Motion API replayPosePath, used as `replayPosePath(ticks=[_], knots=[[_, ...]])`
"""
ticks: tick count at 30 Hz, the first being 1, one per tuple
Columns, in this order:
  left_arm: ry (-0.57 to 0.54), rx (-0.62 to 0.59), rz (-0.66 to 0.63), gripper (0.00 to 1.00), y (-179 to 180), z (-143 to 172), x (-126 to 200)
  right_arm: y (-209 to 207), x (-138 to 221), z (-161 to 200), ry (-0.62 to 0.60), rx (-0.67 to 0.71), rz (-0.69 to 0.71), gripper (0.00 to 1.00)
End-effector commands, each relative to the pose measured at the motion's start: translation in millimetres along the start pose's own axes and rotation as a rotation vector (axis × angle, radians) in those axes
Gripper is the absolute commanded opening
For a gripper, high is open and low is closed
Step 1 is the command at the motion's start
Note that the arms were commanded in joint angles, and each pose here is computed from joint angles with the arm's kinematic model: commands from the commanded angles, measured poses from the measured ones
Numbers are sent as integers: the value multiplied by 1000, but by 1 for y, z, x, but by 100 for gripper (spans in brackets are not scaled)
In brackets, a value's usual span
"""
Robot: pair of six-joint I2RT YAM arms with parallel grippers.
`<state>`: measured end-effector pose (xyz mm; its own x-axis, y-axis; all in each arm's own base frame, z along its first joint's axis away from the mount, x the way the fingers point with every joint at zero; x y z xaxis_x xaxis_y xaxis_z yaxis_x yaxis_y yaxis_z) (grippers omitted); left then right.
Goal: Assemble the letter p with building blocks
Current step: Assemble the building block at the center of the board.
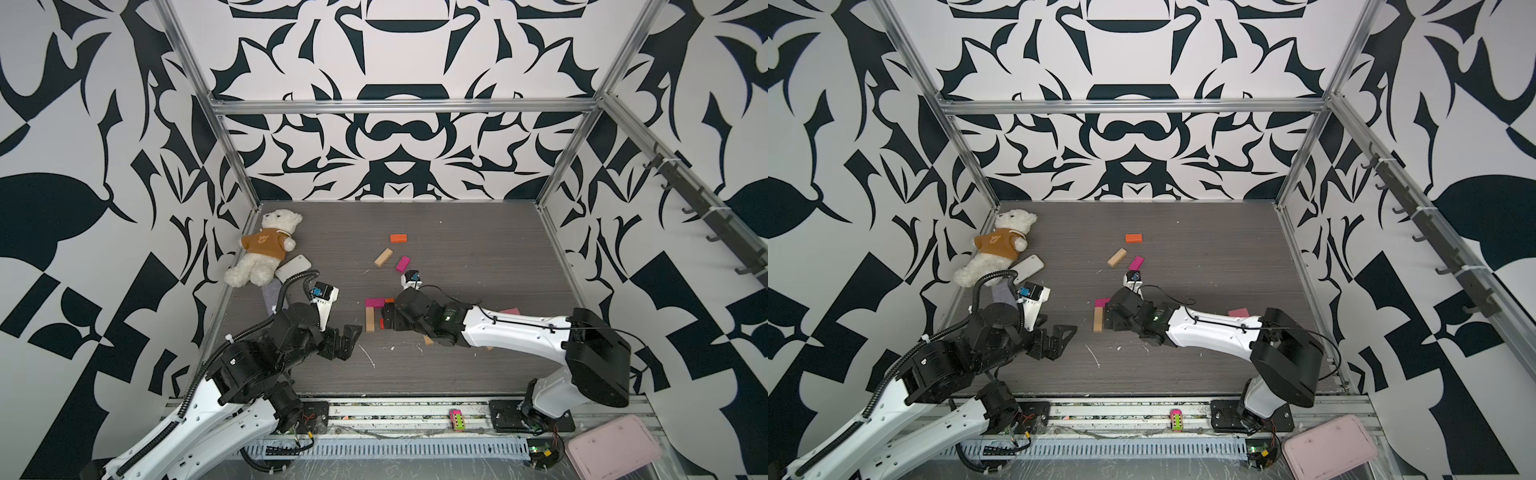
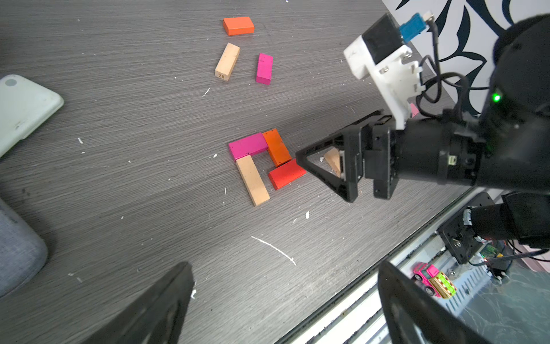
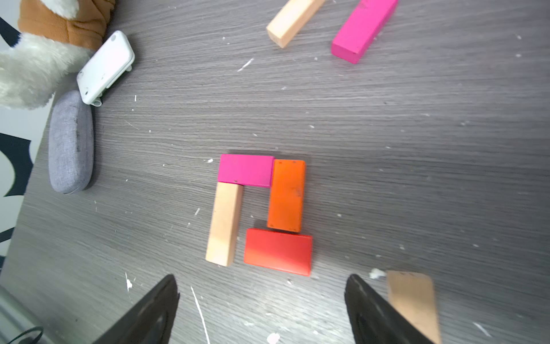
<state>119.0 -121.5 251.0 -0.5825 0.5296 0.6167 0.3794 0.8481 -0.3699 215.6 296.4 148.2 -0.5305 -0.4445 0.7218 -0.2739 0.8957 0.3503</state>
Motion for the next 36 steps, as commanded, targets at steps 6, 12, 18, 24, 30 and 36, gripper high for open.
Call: replayPosePath(ticks=[6,12,18,24,30,36], knots=[[33,-6,-9,99,2,6,-3,-34,-4,14,48,-85,-209,77],[43,-6,-13,99,2,6,-5,-39,-21,22,84,-141,-280,42],[45,-7,-18,100,2,6,-6,-38,-29,23,103,-141,-274,36],[45,-7,-17,99,2,6,-6,-38,-39,27,125,-149,-264,32],[49,-6,-16,99,2,6,-6,-35,-45,27,141,-165,-282,29],[47,-6,-13,99,2,6,-6,-34,-50,27,151,-178,-291,26]])
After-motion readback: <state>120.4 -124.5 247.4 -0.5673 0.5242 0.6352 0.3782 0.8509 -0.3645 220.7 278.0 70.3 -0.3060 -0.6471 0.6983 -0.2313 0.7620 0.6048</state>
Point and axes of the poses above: each gripper's point midway between its finger pads, its own x axis back along the fingers, its own y axis along the line the jaws close on, z = x × y, the point moved 6 cm from there along x, back along the fingers, and after that the axes turned 7 degrees about x, right-handed, at the moved point
